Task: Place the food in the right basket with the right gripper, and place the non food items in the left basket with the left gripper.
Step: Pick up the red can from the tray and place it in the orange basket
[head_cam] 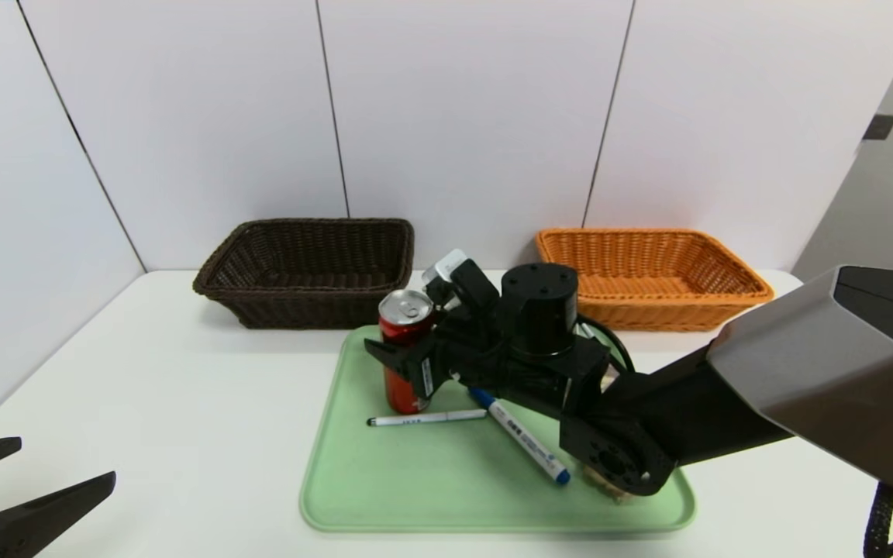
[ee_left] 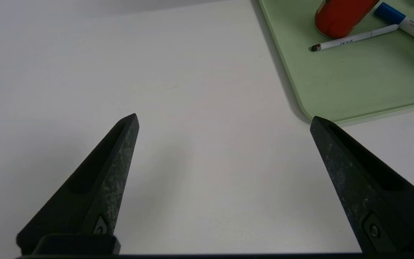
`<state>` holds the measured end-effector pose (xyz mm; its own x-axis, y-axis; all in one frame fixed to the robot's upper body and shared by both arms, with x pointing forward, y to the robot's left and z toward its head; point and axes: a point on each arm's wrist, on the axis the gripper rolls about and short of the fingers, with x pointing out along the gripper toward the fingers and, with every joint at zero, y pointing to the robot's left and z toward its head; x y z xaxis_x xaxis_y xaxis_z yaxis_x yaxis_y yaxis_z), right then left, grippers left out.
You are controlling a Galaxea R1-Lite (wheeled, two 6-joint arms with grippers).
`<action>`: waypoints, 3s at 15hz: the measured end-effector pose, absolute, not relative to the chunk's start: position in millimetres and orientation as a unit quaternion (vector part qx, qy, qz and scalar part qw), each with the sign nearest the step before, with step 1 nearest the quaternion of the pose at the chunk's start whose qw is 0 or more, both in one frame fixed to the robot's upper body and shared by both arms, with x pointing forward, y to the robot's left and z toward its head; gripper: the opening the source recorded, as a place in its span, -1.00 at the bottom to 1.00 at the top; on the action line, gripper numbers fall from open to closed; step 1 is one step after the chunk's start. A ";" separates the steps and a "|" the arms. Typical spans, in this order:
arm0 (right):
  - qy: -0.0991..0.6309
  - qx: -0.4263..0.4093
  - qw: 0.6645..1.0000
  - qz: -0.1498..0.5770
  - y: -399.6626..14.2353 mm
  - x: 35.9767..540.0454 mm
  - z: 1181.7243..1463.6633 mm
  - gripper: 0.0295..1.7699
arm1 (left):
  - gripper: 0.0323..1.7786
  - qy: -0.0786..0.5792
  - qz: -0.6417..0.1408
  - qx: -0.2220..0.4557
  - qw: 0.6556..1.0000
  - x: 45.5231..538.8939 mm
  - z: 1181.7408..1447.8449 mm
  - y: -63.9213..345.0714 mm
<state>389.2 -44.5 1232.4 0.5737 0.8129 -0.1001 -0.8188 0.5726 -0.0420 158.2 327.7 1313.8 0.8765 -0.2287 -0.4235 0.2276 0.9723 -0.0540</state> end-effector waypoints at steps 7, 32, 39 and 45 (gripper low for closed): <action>0.034 -0.040 0.886 0.461 -44.2 389.4 1232.4 0.08 | 0.90 0.216 -0.118 -0.001 0.969 156.3 1314.1 327.8; -0.092 -0.006 0.958 0.273 -160.7 462.1 1397.7 0.05 | 0.90 0.210 -0.121 -0.001 0.970 154.7 1315.5 327.6; -0.055 -0.015 0.982 0.178 -242.1 484.0 1376.9 0.04 | 0.90 0.215 -0.121 -0.001 0.969 157.7 1314.5 327.5; -0.033 -0.019 0.991 0.128 -283.4 494.9 1347.3 0.04 | 0.90 0.219 -0.121 -0.001 0.968 161.4 1315.0 327.4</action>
